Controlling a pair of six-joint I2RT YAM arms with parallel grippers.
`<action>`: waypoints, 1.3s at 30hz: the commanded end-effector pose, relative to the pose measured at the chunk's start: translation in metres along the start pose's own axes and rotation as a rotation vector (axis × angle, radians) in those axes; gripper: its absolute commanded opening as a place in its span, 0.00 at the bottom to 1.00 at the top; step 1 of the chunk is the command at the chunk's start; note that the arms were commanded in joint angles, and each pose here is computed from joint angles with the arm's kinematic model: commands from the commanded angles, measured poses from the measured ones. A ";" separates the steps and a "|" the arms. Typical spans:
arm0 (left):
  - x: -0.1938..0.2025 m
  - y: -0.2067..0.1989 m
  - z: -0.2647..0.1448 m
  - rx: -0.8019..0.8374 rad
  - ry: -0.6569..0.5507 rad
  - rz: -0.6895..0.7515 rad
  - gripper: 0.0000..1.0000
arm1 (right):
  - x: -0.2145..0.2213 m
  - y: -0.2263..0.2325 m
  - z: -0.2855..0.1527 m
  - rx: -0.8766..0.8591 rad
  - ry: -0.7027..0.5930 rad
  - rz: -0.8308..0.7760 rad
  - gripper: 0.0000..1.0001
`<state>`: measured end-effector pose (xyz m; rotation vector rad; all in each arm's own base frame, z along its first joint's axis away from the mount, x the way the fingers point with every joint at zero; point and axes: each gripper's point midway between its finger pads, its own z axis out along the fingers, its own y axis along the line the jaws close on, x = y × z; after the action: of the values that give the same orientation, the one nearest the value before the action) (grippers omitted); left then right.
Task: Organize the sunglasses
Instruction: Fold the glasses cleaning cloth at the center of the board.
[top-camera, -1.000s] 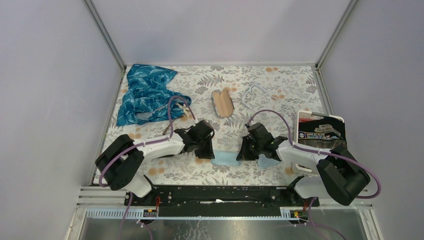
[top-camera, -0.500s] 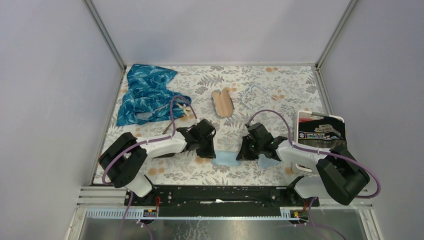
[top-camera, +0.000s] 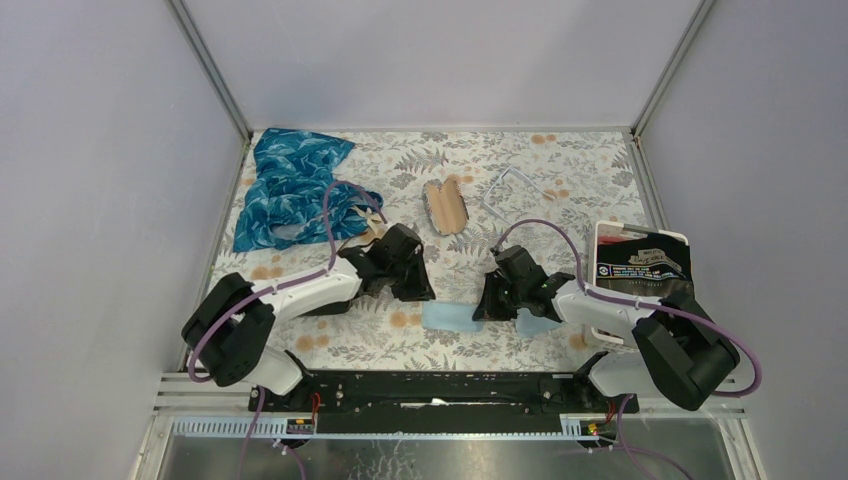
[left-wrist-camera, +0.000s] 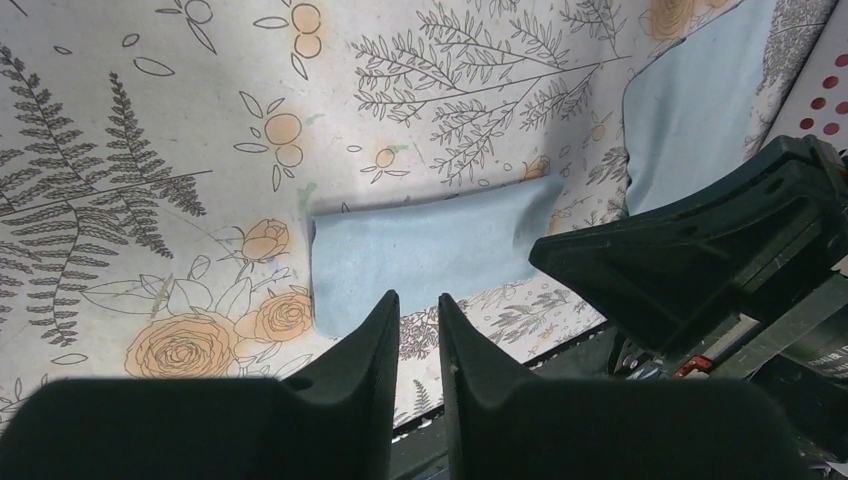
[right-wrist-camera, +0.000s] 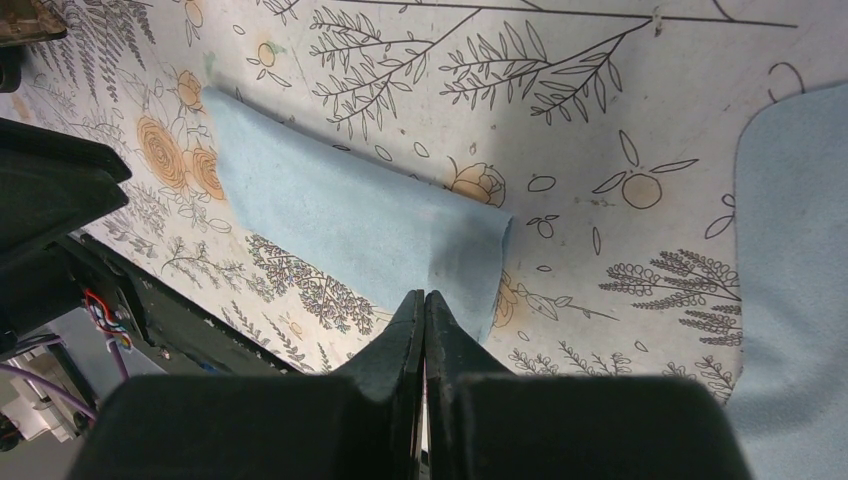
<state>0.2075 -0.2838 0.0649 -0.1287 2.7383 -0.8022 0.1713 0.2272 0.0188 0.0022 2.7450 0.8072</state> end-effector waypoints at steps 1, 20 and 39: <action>0.009 0.006 0.005 0.000 0.031 -0.012 0.25 | -0.009 0.006 -0.005 -0.016 -0.033 0.003 0.01; 0.016 0.019 0.017 -0.028 0.029 -0.026 0.24 | -0.036 0.029 -0.020 -0.046 -0.110 -0.037 0.02; 0.019 0.010 0.059 -0.019 0.057 -0.055 0.24 | -0.040 0.035 0.020 -0.091 -0.063 0.021 0.02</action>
<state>0.2016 -0.3127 0.0170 -0.1512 2.8253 -0.8198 0.2066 0.2647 0.0328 0.0327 2.6749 0.9270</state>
